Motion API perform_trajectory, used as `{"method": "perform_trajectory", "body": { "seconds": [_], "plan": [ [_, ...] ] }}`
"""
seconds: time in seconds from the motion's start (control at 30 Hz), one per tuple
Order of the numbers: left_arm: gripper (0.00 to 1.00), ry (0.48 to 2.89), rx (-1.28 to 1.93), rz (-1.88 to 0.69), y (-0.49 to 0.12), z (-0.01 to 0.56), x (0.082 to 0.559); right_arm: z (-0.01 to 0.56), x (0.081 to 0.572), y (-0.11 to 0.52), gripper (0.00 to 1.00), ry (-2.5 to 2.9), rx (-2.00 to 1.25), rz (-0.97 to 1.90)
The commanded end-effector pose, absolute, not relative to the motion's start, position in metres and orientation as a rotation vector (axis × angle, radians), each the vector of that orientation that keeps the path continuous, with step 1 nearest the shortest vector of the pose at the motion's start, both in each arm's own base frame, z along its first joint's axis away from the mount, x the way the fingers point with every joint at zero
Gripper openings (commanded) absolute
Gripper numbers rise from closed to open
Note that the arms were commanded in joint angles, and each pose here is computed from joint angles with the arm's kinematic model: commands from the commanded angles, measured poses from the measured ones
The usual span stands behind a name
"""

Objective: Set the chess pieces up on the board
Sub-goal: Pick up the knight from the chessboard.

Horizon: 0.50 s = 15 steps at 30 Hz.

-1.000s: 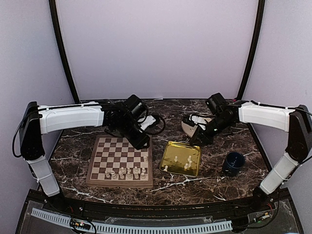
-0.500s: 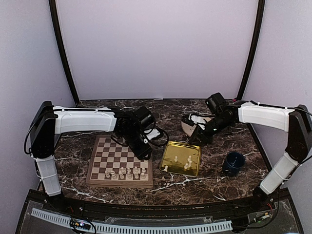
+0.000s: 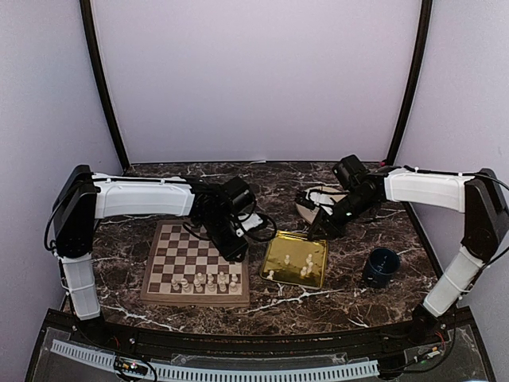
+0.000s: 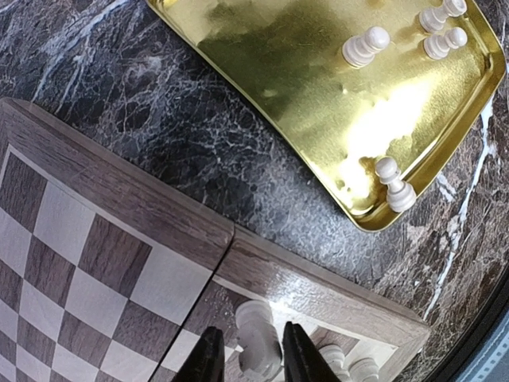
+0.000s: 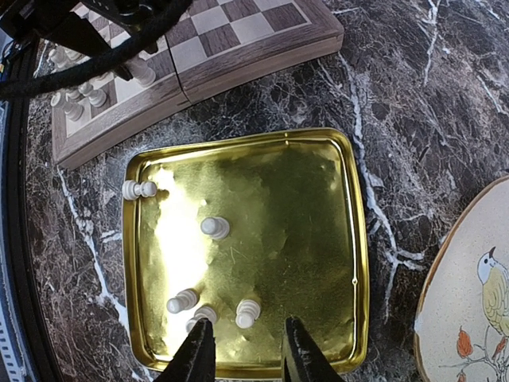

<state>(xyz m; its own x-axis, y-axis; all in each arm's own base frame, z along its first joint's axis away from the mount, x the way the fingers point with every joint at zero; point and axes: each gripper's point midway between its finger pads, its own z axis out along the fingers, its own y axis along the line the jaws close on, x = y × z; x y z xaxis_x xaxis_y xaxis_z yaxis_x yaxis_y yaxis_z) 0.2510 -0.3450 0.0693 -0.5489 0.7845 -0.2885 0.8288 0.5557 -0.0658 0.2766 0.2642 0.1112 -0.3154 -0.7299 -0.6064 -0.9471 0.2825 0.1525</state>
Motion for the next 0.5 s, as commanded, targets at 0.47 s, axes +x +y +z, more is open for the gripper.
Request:
{"method": "perform_trajectory", "body": {
  "seconds": [0.47],
  "plan": [
    [0.11, 2.627, 1.381, -0.289, -0.3355, 0.0666, 0.2330, 0.1055, 0.2767, 0.2662, 0.30, 2.137, -1.517, 0.729]
  ]
}}
